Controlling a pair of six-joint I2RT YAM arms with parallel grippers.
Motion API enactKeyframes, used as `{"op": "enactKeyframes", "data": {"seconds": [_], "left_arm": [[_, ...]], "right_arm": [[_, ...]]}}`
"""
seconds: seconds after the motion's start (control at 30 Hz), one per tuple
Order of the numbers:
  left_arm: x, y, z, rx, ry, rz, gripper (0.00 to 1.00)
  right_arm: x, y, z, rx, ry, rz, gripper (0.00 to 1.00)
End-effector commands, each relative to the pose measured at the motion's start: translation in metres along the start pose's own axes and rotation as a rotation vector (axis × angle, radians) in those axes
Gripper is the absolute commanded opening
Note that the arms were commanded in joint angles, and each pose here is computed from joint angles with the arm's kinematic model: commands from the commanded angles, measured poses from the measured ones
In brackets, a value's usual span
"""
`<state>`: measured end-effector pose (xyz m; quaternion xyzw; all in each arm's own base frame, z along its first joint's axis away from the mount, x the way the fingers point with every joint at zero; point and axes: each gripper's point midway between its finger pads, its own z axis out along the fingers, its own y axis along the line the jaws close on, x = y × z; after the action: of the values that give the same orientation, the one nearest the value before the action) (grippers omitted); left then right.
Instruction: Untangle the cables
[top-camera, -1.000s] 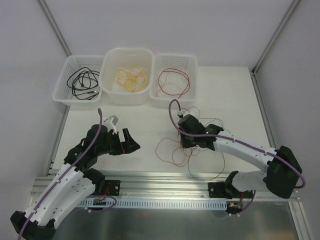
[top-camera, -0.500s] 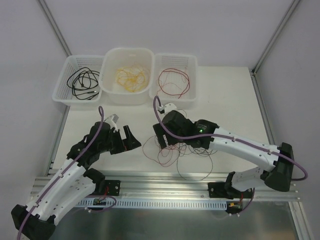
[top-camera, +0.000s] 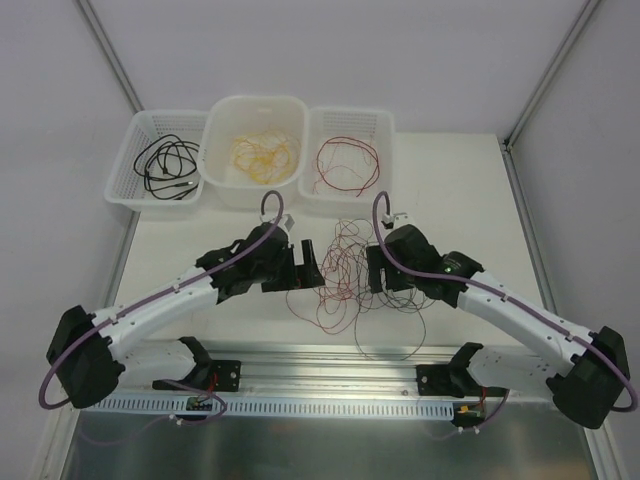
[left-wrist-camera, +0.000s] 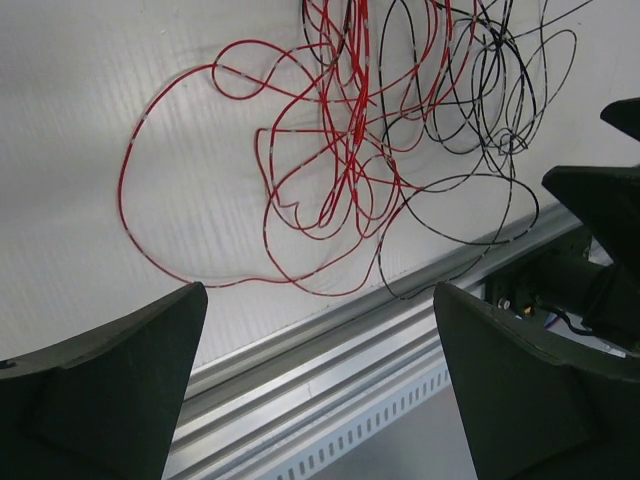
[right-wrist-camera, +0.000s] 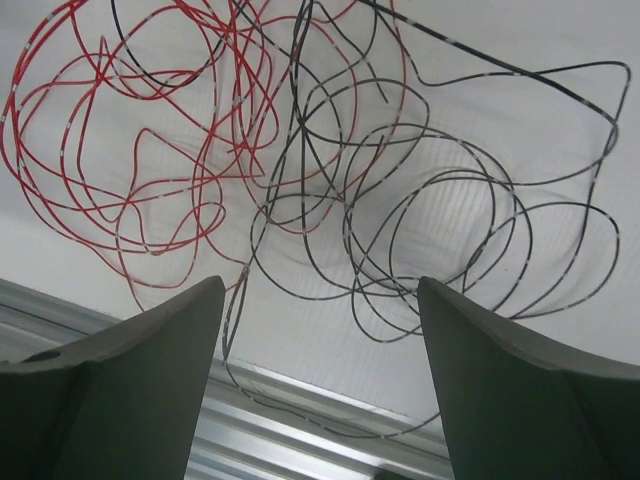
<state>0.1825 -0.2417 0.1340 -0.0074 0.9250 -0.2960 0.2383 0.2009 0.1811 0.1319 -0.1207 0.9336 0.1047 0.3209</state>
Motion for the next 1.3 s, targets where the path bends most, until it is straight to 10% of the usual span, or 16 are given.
{"op": "enactKeyframes", "data": {"seconds": [0.0, 0.3, 0.5, 0.6, 0.93, 1.27], "left_arm": [[-0.019, -0.020, 0.024, -0.029, -0.073, 0.003, 0.97], [0.006, -0.012, 0.093, -0.163, 0.033, 0.038, 0.69], [-0.010, 0.014, 0.076, -0.231, -0.031, 0.058, 0.00], [-0.038, 0.042, 0.041, -0.302, -0.129, 0.052, 0.00], [-0.104, 0.122, -0.105, -0.576, -0.441, 0.037, 0.00], [-0.134, 0.152, -0.227, -0.869, -0.660, 0.017, 0.01]], "right_arm": [[-0.019, 0.027, 0.012, -0.130, -0.062, 0.033, 0.82], [0.004, 0.014, 0.062, -0.056, 0.021, 0.082, 0.77], [0.019, -0.024, 0.066, 0.032, 0.052, 0.159, 0.29], [0.016, -0.051, 0.051, 0.093, 0.031, 0.193, 0.01], [-0.031, -0.167, -0.058, 0.388, -0.216, 0.511, 0.01], [-0.092, -0.173, -0.161, 0.387, -0.530, 0.583, 0.01]]}}
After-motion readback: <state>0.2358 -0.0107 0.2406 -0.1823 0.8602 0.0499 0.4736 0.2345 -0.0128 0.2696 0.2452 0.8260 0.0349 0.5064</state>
